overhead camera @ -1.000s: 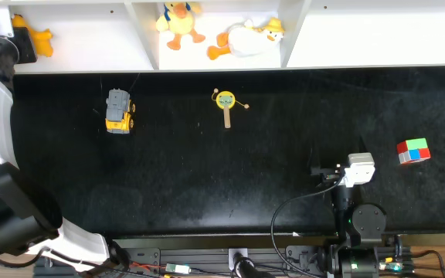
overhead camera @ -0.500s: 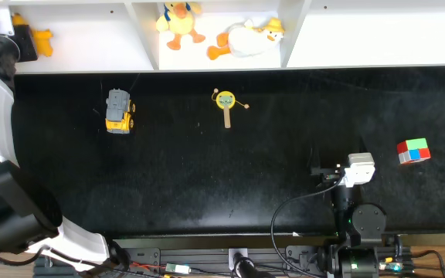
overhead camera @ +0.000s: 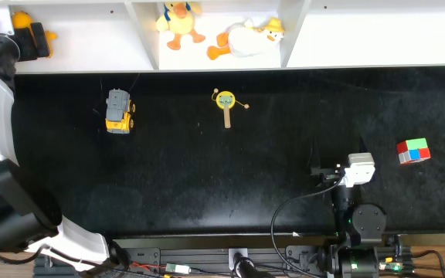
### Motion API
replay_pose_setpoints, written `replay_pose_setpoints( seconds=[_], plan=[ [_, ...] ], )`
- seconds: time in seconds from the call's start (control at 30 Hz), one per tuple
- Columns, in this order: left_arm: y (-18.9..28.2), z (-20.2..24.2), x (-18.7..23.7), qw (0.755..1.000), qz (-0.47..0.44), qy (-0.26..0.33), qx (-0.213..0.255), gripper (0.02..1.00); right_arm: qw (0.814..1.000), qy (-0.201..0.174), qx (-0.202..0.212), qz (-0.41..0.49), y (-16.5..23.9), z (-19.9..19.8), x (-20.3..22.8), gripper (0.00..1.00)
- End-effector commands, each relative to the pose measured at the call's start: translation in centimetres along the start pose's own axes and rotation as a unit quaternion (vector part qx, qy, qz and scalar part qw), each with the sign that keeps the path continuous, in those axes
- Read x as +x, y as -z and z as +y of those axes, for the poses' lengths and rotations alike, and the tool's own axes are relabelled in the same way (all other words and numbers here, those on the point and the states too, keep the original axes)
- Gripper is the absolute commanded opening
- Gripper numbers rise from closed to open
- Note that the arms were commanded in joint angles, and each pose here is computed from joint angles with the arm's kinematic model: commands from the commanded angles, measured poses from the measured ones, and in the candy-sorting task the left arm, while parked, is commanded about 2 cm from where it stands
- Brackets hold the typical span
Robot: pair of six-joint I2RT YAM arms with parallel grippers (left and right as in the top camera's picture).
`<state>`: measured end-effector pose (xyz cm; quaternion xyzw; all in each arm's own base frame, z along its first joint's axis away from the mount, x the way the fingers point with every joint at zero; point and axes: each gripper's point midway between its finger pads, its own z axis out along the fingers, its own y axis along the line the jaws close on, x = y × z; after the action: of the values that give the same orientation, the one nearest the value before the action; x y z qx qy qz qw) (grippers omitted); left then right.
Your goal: Store Toys
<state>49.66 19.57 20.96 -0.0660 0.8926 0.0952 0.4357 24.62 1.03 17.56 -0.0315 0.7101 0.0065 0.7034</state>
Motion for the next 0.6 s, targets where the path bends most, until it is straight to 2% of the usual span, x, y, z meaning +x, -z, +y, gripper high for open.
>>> replay_pose_setpoints(
  seconds=[0.03,0.6],
  plan=[
    [-0.44,-0.9,-0.95,1.0,-0.013,-0.004,0.01,0.998,1.0,-0.002,0.001,0.001,-0.05,0.0,0.38,0.996],
    [-0.51,-1.1,-1.19,1.0,-0.018,-0.006,0.011,0.996,1.0,-0.002,0.001,0.001,-0.05,0.0,0.38,0.996]
  ],
)
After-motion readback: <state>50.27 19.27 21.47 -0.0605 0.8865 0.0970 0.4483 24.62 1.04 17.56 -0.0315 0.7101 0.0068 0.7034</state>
